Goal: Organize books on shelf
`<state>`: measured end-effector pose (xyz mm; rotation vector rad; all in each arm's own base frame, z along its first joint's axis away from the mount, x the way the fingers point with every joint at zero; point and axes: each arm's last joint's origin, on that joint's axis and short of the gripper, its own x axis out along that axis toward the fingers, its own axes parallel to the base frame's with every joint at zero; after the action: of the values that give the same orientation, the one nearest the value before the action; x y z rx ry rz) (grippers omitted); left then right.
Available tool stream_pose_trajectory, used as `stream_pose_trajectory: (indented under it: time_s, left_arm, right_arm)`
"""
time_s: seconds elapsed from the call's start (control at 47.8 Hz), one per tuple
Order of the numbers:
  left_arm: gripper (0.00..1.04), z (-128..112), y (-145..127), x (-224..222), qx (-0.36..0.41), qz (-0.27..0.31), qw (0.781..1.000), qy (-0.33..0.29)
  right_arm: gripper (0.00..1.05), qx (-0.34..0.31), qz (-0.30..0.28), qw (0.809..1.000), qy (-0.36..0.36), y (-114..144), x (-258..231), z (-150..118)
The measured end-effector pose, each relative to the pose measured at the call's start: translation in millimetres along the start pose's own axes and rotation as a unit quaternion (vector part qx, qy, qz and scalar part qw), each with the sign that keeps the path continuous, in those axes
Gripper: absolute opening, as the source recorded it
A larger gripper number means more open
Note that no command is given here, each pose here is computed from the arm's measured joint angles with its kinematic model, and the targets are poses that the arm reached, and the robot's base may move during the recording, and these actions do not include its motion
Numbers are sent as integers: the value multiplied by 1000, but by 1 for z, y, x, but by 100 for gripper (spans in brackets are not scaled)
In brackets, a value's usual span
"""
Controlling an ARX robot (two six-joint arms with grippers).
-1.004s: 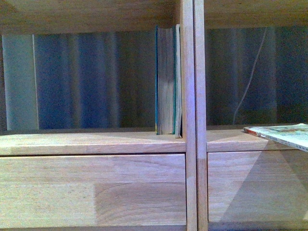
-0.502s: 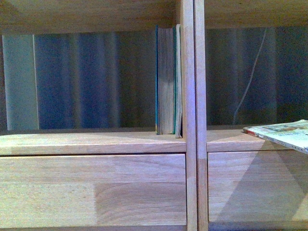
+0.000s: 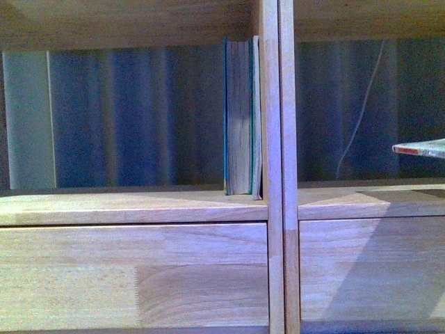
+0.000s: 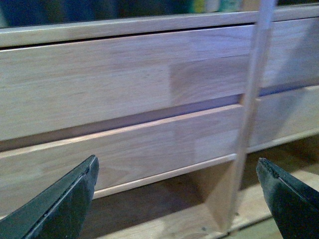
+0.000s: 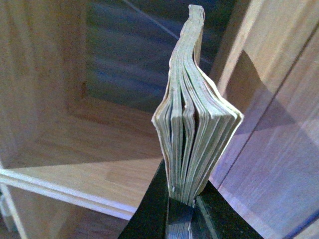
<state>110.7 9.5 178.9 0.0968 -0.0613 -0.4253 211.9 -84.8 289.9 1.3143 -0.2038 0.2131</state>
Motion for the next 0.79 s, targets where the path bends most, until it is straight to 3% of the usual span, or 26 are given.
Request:
stream_pose_trajectory:
  time_s: [0.063, 0.105, 0.314, 0.481, 0.669, 0.795]
  left_arm:
    - [97, 6, 12, 6, 1, -65, 998, -5]
    - [97, 9, 17, 10, 1, -77, 997, -7]
    - [97, 49, 68, 57, -18, 1, 999, -49]
    - [97, 68, 93, 101, -78, 18, 996, -44]
    - [97, 102, 104, 160, -169, -32, 985, -27]
    - [97, 128, 99, 191, -237, -101, 966, -19]
  right_arm:
    - [7, 0, 15, 1000, 3, 9, -5, 6]
    - [7, -2, 21, 1000, 0, 12, -8, 9]
    - [7, -27, 91, 995, -2, 49, -20, 20]
    - [7, -68, 146, 987, 6, 73, -27, 16]
    - [7, -143, 219, 965, 12, 100, -35, 3]
    - [7, -175, 253, 951, 2, 110, -33, -6]
